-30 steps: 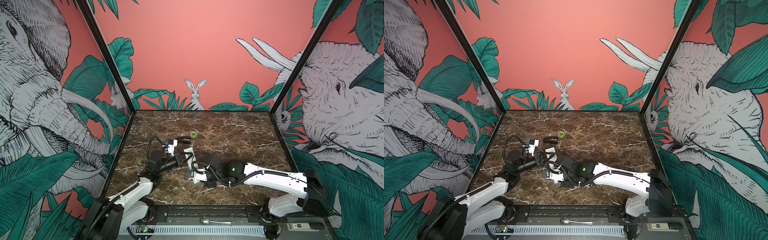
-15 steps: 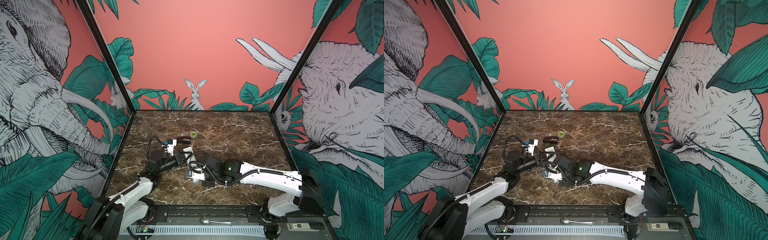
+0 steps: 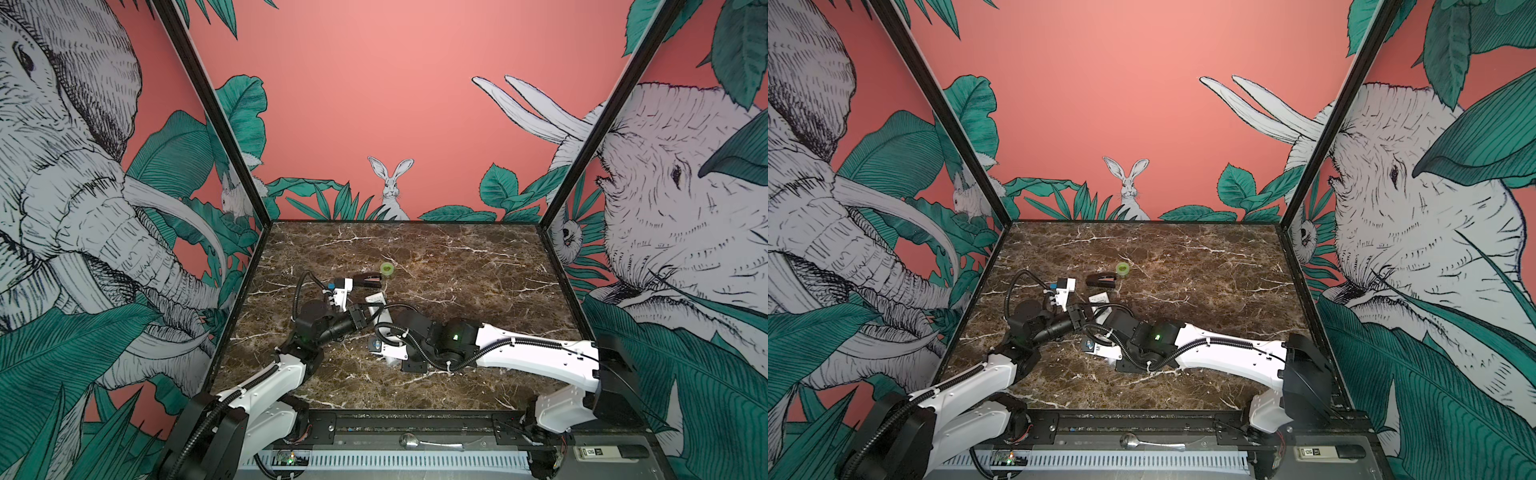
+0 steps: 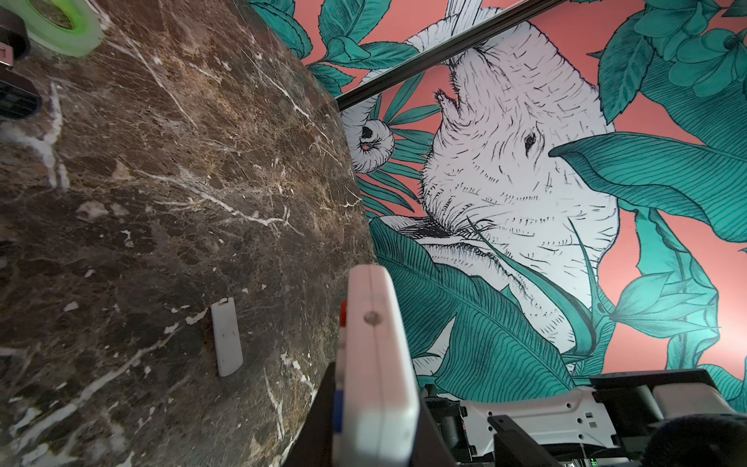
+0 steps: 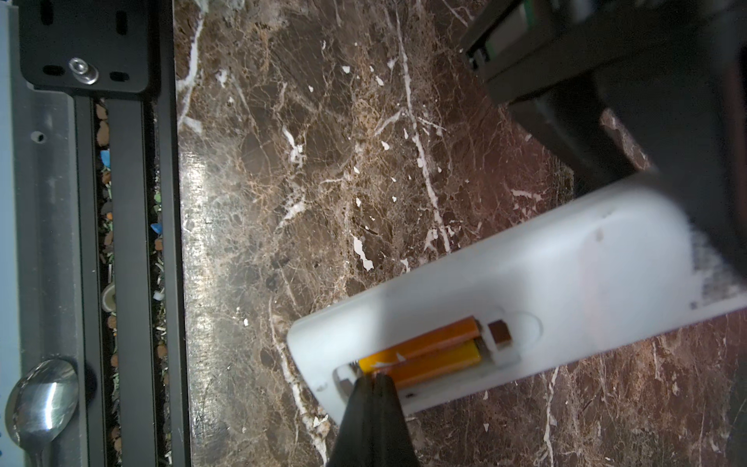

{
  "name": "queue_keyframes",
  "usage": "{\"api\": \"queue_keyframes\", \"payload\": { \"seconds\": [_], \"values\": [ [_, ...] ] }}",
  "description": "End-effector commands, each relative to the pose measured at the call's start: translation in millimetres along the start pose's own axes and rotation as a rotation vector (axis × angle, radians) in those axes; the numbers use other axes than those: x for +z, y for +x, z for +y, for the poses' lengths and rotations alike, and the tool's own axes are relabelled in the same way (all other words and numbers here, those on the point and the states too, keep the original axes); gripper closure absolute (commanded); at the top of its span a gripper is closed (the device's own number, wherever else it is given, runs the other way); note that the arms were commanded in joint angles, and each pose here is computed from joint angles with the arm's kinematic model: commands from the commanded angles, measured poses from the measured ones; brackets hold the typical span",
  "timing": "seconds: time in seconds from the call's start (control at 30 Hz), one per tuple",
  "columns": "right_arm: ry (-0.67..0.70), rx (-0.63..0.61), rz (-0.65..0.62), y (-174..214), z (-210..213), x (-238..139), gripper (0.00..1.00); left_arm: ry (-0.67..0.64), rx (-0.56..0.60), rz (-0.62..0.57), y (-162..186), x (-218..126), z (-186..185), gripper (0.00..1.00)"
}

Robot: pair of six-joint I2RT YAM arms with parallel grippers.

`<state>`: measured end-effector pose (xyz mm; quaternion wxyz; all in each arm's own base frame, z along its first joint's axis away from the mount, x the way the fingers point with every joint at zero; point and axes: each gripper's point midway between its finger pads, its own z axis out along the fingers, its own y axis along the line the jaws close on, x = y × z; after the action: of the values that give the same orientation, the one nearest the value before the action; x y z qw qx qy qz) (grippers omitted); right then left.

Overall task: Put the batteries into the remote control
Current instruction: 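Push the second battery fully into the compartment with the right gripper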

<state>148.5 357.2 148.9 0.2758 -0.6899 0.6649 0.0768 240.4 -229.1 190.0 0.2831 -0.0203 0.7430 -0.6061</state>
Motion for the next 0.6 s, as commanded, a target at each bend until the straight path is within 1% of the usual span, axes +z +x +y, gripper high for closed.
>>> {"api": "queue_keyframes", "payload": {
  "seconds": [0.0, 0.1, 0.23, 0.33, 0.4, 0.43, 0.5, 0.57],
  "values": [
    [0.027, 0.007, 0.013, -1.7, -5.3, 9.0, 0.99, 0.124, 0.0, 0.04, 4.1, -2.4, -33.8, 1.0],
    [0.021, 0.009, 0.005, -3.3, -4.6, 6.0, 0.98, 0.11, 0.002, 0.033, 4.0, -2.8, -30.4, 1.0],
    [0.01, 0.015, -0.009, -4.4, -2.8, 0.3, 0.92, 0.076, 0.007, 0.016, 3.3, -4.4, -24.5, 1.0],
    [-0.003, 0.023, -0.025, -4.9, 0.1, -4.5, 0.82, 0.04, 0.018, -0.006, 1.1, -7.8, -20.1, 1.0],
    [-0.008, 0.034, -0.041, -6.1, 1.3, -8.9, 0.73, 0.013, 0.023, -0.025, -0.9, -10.5, -15.3, 1.0],
    [-0.009, 0.04, -0.049, -6.4, 1.7, -10.9, 0.7, 0.005, 0.027, -0.035, -2.2, -11.9, -14.1, 1.0],
    [-0.01, 0.055, -0.076, -9.8, 1.7, -16.7, 0.66, -0.014, 0.03, -0.049, -3.4, -14.0, -10.1, 1.0],
    [-0.004, 0.07, -0.096, -12.5, 0.2, -21.3, 0.64, -0.028, 0.031, -0.054, -2.8, -15.1, -6.4, 1.0]
  ]
}}
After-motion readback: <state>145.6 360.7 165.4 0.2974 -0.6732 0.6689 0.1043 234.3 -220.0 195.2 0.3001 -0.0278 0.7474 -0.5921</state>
